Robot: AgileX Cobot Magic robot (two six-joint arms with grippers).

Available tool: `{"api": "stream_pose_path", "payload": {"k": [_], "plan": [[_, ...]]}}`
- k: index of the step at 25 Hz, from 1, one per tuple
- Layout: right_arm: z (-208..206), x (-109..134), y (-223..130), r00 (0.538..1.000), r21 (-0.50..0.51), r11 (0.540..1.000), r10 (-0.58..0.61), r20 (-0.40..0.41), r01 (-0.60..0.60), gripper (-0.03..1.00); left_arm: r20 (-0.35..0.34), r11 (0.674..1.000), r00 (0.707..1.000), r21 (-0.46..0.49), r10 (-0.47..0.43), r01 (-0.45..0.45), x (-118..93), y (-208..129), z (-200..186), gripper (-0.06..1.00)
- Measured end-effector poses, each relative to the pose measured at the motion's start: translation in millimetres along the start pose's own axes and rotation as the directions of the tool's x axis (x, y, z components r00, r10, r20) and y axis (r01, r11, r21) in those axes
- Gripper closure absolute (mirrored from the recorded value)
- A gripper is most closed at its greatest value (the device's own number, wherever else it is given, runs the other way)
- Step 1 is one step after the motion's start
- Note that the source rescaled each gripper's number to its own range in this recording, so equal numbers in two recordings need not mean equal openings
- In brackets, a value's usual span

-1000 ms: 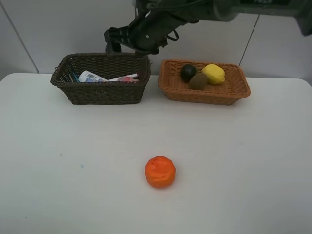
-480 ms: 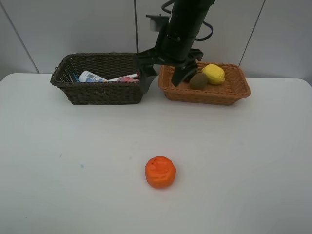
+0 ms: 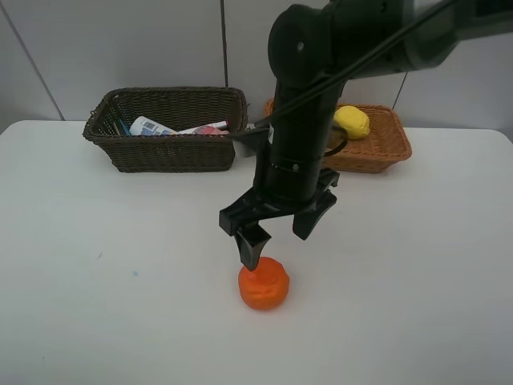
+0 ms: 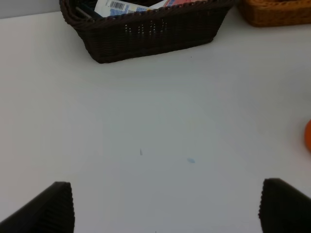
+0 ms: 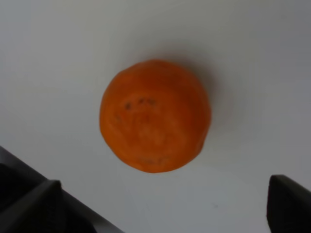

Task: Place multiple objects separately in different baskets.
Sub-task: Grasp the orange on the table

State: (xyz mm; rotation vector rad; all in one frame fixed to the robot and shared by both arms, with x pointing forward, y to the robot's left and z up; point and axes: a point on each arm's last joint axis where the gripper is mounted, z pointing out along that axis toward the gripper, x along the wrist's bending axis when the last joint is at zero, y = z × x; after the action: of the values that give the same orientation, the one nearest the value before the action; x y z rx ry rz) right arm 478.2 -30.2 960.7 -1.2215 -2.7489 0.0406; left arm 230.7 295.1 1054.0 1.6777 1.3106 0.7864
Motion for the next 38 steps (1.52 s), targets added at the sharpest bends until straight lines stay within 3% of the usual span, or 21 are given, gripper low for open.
{"api": "stream_pose_path", "payload": {"k": [5,17,38], "plan": [[20.2,14.3,-3.6,0.999,-0.056,0.998,-0.038,0.005,0.039,-0.01,0.0,1.0,1.0,0.0,0.0,0.0,0.0,0.0,0.0,-0.06],[50.3,9.7,-11.8,0.999,-0.14,0.989,-0.039,0.025,0.042,-0.01,0.0,1.0,1.0,0.0,0.0,0.0,0.0,0.0,0.0,-0.06],[88.4,5.5,-5.9,0.998,-0.074,0.996,-0.042,0.035,0.045,-0.01,0.0,1.0,1.0,0.0,0.0,0.0,0.0,0.0,0.0,-0.06]]}}
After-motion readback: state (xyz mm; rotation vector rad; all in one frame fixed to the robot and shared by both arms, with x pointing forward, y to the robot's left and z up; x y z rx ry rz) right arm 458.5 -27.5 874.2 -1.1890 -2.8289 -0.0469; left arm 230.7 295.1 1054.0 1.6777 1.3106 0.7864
